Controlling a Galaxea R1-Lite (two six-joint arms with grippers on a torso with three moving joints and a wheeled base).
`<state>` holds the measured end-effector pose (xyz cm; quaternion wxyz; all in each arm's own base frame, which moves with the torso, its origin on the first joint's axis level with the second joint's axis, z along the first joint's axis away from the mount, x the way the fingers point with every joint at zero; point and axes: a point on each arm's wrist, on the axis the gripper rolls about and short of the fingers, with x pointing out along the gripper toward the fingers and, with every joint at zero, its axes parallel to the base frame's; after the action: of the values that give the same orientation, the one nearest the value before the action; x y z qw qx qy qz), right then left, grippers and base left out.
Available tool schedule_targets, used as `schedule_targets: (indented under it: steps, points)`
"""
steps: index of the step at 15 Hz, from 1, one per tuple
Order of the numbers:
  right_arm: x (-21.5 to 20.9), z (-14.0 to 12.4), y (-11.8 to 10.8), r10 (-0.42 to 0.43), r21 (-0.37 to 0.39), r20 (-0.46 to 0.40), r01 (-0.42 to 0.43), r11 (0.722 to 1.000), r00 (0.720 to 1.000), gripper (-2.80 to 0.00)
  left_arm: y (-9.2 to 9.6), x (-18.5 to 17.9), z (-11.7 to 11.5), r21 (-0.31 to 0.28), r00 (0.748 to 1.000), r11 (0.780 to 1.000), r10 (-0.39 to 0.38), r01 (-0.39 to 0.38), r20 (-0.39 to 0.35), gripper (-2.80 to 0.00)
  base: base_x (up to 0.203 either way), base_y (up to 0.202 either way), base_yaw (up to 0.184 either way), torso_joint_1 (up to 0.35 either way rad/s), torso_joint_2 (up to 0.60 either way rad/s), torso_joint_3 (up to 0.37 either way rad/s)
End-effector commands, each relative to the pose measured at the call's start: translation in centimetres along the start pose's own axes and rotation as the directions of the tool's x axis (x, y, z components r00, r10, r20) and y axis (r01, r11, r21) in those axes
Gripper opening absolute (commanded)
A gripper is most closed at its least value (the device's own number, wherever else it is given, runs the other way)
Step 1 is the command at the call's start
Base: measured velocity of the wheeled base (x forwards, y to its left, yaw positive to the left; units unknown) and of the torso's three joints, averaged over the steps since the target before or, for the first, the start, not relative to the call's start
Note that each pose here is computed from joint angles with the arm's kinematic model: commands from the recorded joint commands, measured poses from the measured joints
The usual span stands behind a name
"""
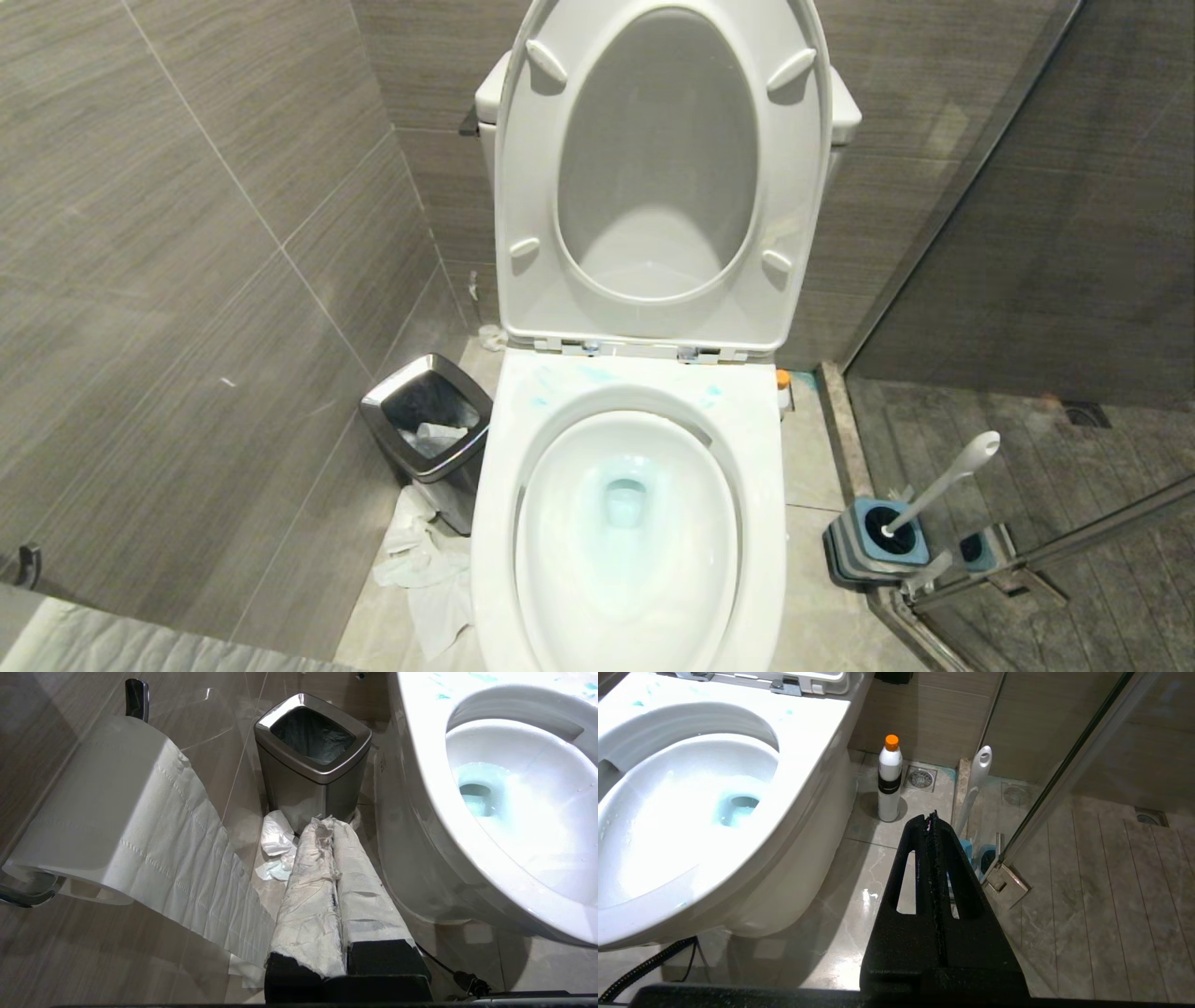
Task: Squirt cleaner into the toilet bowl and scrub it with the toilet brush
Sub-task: Flush the toilet
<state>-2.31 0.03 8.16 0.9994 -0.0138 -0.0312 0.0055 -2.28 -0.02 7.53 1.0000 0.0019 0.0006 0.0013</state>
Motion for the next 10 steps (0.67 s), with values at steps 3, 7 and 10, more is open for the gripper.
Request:
schedule_targets:
  steps: [3,7,10]
  points:
    - [0.17,-0.68,0.02,0.001,0.000,-0.026,-0.001,1.000,1.000,-2.80,0.00,0.01,-0.04,0.001,1.000,1.000,0.001,-0.001,-0.002,-2.80,0.000,0.000,0.000,0.000,0.00,0.000]
    - [0.17,-0.68,0.01,0.000,0.000,-0.026,0.000,1.000,1.000,-2.80,0.00,0.01,-0.04,0.001,1.000,1.000,0.001,-0.001,-0.002,-2.80,0.000,0.000,0.000,0.000,0.00,0.000]
    - [0.17,-0.67,0.02,0.001,0.000,-0.025,-0.001,1.000,1.000,-2.80,0.00,0.01,-0.04,0.001,1.000,1.000,0.001,-0.001,-0.002,-2.80,0.000,0.000,0.000,0.000,0.00,0.000]
